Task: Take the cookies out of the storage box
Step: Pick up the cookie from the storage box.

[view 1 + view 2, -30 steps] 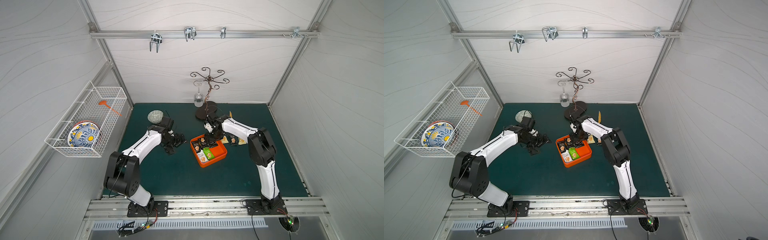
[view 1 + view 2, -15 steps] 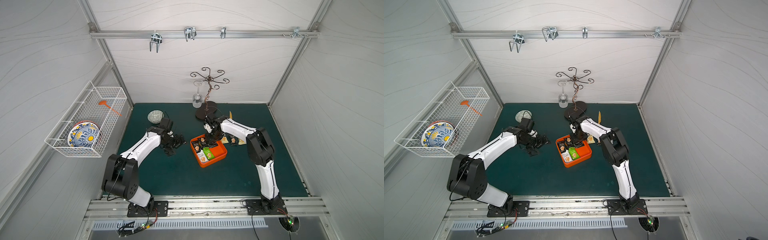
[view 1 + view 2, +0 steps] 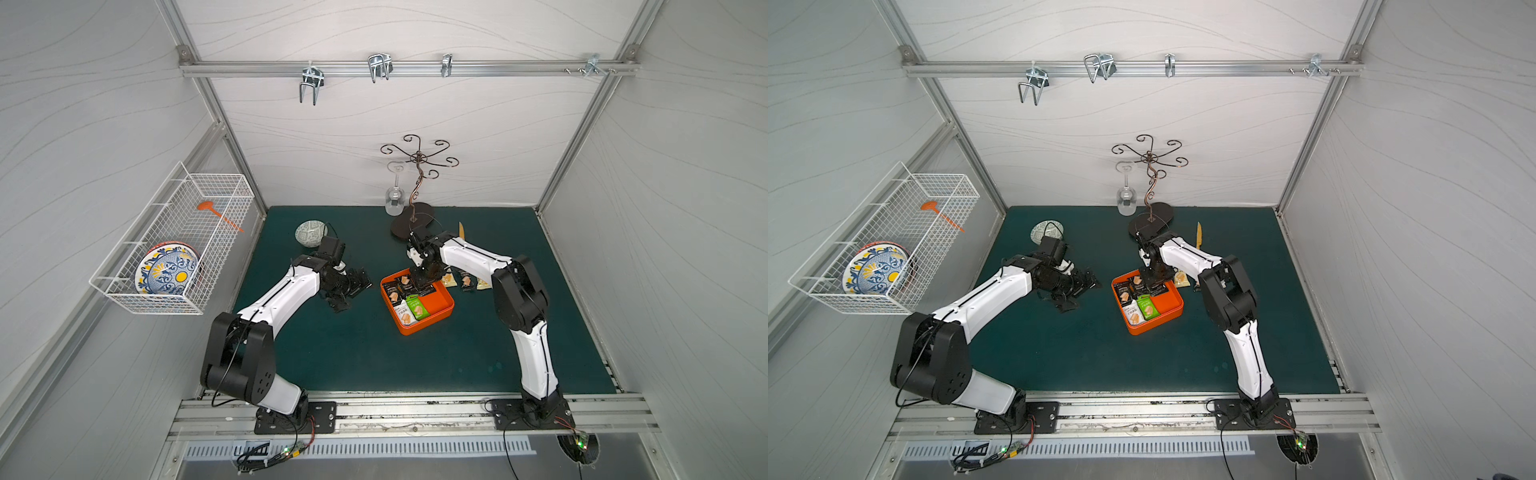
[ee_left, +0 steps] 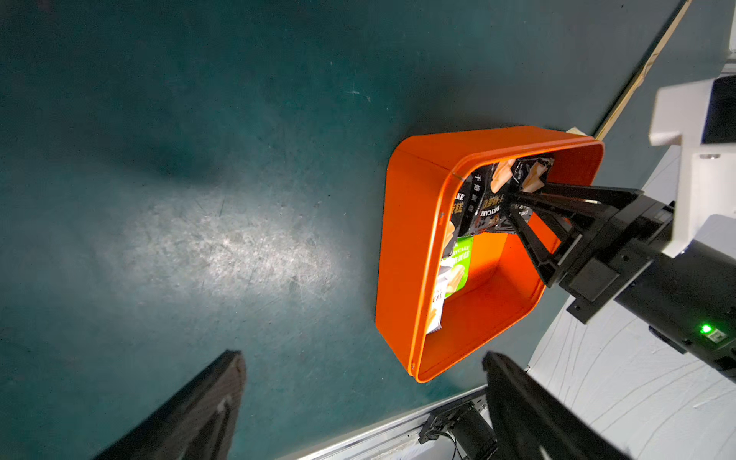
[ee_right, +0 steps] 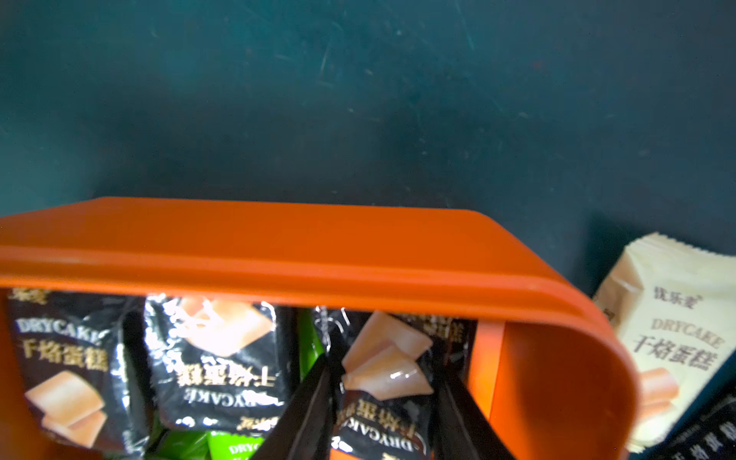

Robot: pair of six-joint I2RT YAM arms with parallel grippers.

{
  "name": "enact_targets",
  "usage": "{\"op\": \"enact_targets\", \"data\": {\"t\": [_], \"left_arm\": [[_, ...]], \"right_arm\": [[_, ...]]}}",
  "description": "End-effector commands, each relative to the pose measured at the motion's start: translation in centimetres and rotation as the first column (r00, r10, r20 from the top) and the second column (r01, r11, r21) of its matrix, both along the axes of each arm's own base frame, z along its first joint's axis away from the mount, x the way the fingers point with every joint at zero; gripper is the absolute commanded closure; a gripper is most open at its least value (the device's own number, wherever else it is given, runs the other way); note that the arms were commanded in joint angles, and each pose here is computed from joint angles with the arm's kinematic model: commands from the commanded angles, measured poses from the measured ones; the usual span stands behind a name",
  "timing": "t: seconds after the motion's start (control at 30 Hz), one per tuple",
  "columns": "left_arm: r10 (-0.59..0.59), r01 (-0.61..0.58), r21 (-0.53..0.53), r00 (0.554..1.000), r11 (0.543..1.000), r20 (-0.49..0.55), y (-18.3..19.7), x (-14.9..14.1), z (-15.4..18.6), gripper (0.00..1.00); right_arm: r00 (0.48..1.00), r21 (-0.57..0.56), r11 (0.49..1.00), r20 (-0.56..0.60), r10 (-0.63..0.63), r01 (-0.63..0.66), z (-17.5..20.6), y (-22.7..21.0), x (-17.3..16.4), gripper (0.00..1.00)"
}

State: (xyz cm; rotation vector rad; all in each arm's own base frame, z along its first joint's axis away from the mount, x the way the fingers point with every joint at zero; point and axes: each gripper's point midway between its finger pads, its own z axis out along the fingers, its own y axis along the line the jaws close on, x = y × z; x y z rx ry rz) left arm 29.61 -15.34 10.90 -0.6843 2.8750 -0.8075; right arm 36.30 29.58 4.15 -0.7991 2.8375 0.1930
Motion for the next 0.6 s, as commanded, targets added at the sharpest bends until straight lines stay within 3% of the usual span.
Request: {"op": "enact_targets", "data": {"t": [0.0, 0.57], "left_arm": [[-0.003, 0.004, -0.016, 0.999, 1.0, 0.04, -0.2, 0.2, 0.8, 0.03], [0.026, -0.024, -0.034, 0.998, 0.999, 0.061, -0.2, 0.1, 1.0, 0.03]], "right_arm": [[1.0, 0.0, 1.0, -0.009, 0.006, -0.006, 0.3, 0.2, -0.8, 0.61], [1.0, 0.07, 0.998, 0.001, -0.01, 0.01, 4.6, -0.4, -2.5, 0.63]]}}
